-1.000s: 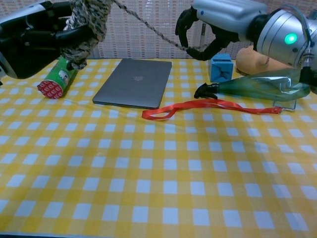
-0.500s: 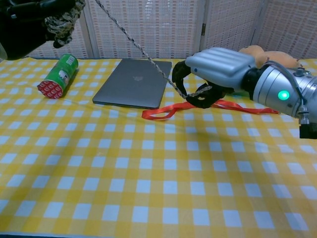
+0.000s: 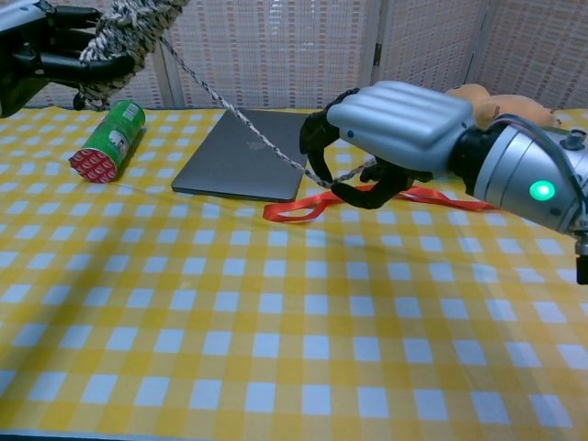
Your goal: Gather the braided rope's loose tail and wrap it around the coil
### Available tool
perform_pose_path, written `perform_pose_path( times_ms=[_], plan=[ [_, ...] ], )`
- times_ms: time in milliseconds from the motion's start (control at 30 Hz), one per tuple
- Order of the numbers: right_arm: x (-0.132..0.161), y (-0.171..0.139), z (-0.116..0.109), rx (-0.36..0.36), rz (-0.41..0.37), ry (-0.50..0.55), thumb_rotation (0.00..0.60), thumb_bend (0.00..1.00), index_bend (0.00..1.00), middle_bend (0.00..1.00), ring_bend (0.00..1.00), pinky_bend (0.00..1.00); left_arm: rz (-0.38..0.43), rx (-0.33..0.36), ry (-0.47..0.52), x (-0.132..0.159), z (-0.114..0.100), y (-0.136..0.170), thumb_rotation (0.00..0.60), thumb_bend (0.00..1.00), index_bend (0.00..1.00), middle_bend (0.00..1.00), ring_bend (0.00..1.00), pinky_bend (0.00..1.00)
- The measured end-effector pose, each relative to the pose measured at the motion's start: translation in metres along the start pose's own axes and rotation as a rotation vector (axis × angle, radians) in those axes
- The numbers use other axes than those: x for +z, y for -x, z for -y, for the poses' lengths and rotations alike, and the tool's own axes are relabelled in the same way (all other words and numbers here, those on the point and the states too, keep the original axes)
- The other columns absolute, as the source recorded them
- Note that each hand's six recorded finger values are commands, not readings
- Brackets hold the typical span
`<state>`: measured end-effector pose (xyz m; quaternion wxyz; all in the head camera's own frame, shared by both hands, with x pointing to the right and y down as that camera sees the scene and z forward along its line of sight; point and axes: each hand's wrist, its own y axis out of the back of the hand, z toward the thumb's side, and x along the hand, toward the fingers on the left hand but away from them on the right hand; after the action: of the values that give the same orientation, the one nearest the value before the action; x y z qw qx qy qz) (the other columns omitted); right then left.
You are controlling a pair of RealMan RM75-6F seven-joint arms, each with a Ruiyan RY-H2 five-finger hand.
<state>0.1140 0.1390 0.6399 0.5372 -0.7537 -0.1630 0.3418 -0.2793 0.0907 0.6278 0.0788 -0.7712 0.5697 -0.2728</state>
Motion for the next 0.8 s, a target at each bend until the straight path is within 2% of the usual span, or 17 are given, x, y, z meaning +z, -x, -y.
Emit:
perform_pose_path(
  times_ms=[233,433,633,800],
  plan=[
    [0.014,-0.002,-0.024,-0.051,-0.003,-0.116,0.600,0.52,0.66,0.31,0.25,0.17,-0.012,0.084,-0.345,-0.015,-0.006,0.001,0.600,0.78,0.83,0.77,0.71,0.80],
    [0.031,0.004,-0.057,-0.120,0.001,-0.212,0.600,0.52,0.68,0.28,0.24,0.17,0.000,0.102,-0.557,-0.021,0.002,0.007,0.600,0.78,0.83,0.77,0.71,0.80],
    [0.038,0.023,-0.089,-0.176,0.026,-0.234,0.600,0.52,0.68,0.27,0.24,0.17,0.052,0.065,-0.645,-0.019,0.016,0.015,0.600,0.78,0.83,0.77,0.70,0.80],
    [0.044,0.036,-0.097,-0.174,0.021,-0.224,0.600,0.52,0.68,0.27,0.24,0.17,0.095,0.031,-0.660,-0.016,0.027,0.023,0.600,0.78,0.83,0.77,0.71,0.80]
  ],
)
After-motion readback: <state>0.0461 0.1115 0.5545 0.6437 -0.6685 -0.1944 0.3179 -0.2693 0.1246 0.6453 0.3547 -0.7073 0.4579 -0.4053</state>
